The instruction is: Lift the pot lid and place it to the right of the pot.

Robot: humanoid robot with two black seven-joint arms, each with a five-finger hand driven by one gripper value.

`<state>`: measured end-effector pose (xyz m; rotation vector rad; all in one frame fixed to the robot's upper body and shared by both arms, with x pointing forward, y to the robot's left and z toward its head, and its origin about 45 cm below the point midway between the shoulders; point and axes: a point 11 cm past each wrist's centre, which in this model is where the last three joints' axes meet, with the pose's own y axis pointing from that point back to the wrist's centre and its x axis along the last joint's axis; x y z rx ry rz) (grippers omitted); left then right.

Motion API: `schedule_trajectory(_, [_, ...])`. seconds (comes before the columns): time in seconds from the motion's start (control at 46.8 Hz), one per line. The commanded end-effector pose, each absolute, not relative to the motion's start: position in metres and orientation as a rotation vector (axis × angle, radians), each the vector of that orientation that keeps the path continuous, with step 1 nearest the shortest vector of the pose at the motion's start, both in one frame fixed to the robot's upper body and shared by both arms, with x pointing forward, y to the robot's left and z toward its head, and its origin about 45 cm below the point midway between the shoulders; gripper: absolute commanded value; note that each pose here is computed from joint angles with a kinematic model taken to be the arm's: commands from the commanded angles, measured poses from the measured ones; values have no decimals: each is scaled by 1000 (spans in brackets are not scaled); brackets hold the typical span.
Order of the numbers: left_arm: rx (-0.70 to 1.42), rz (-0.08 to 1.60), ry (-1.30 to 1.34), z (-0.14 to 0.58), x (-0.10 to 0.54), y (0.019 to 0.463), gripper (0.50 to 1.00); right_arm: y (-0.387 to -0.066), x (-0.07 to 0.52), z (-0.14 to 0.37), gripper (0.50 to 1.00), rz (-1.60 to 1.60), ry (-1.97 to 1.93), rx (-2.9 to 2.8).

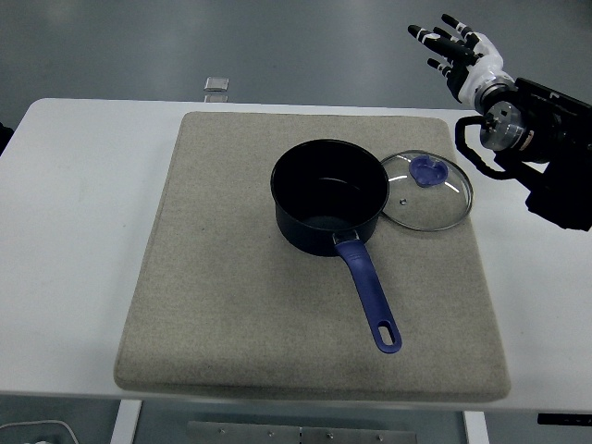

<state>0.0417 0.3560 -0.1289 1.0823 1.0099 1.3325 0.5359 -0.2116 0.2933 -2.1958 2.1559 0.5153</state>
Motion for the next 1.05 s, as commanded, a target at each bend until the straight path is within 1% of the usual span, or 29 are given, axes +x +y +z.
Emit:
schedule_trajectory(0.0, [1083,1332,1010,-129,42,356,1000,-214,537,296,913,506,2154,-2190])
schedule_trajectory(0.214, [1083,1332,1010,-129,42,356,1000,-220,538,298,913,491,2160,-2178])
schedule_trajectory(0.427, [1083,1332,1010,-129,42,356,1000,-241,542,301,913,463,2207,-2118])
schedule_trajectory(0.598, [1082,1334,1011,-129,42,356,1000,-250,542,301,913,457,2224,-2101])
schedule_trajectory(1.026, [1083,1332,1010,-129,42,356,1000,-250,542,302,913,463,2223,-2094])
